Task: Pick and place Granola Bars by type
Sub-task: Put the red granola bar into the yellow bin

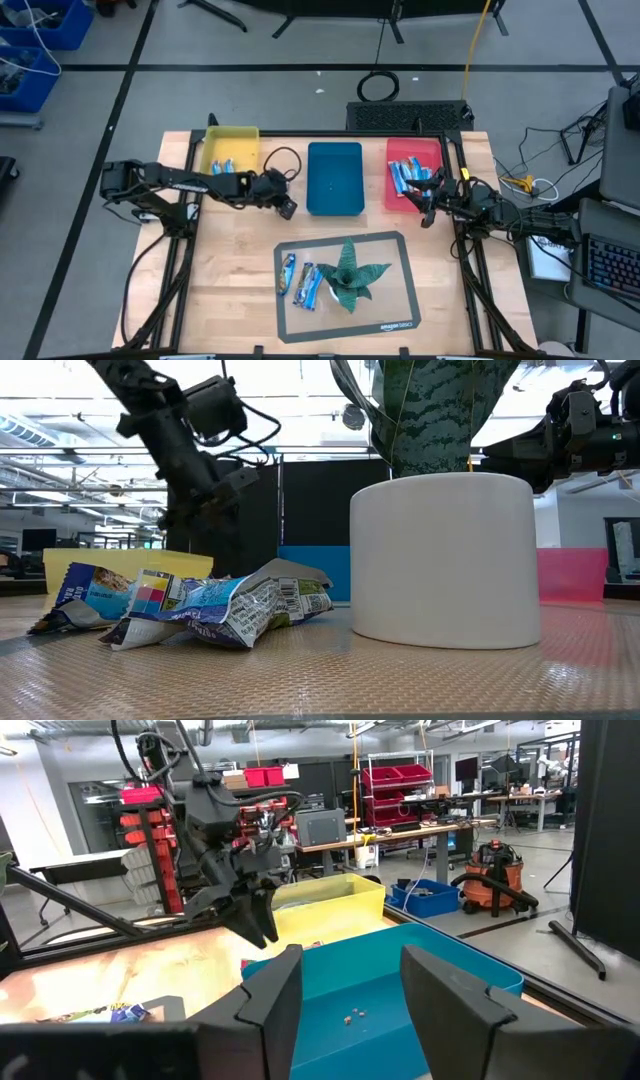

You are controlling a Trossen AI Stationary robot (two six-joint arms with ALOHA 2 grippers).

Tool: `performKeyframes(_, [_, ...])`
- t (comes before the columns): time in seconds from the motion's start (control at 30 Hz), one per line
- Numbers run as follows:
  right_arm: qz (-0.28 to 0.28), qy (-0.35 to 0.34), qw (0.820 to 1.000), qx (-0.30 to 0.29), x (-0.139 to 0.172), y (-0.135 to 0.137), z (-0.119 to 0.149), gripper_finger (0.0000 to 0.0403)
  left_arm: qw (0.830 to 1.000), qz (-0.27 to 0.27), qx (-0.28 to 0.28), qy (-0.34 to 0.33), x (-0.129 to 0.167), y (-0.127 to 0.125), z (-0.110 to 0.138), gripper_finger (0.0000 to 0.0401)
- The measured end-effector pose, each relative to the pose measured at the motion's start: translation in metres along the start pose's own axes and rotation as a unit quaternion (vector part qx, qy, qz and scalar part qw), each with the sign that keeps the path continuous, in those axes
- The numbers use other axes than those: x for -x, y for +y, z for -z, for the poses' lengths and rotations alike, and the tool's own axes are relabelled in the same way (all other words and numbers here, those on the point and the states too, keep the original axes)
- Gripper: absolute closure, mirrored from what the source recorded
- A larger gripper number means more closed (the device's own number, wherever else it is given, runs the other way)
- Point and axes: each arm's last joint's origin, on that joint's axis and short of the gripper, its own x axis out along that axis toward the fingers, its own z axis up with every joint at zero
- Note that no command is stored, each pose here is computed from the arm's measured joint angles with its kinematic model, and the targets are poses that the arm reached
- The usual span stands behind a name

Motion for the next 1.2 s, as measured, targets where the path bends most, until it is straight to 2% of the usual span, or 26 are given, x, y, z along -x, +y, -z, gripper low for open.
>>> performKeyframes(0.13, [0.000, 0.000, 1.000, 0.000, 0.000, 0.000, 0.000, 0.0243, 0.999, -0.040, 0.005, 0.014, 0.001, 0.005, 0.001, 0.0236])
performKeyframes(0.23, [0.000, 0.000, 1.000, 0.000, 0.000, 0.000, 0.000, 0.0243, 0.996, -0.071, 0.039, 0.036, -0.005, 0.013, 0.004, 0.0236])
performKeyframes(0.37, [0.000, 0.000, 1.000, 0.000, 0.000, 0.000, 0.000, 0.0243, 0.996, -0.055, 0.055, 0.044, -0.013, 0.012, 0.003, 0.0236])
performKeyframes(0.67, [0.000, 0.000, 1.000, 0.000, 0.000, 0.000, 0.000, 0.0243, 0.995, -0.065, 0.044, 0.066, -0.036, 0.011, 0.009, 0.0235])
performKeyframes(0.83, [0.000, 0.000, 1.000, 0.000, 0.000, 0.000, 0.000, 0.0243, 0.995, -0.066, 0.033, 0.067, -0.036, 0.010, 0.010, 0.0241])
performKeyframes(0.93, [0.000, -0.001, 1.000, 0.000, 0.000, 0.000, 0.000, 0.0243, 0.996, -0.056, 0.019, 0.064, -0.030, 0.010, 0.009, 0.0274])
performKeyframes(1.1, [0.000, -0.001, 1.000, 0.000, 0.000, 0.000, 0.000, 0.0243, 0.997, -0.052, -0.002, 0.053, -0.028, 0.009, 0.007, 0.0380])
performKeyframes(1.2, [0.000, -0.002, 1.000, 0.000, 0.000, 0.000, 0.000, 0.0243, 0.998, -0.048, -0.012, 0.047, -0.028, 0.009, 0.005, 0.0388])
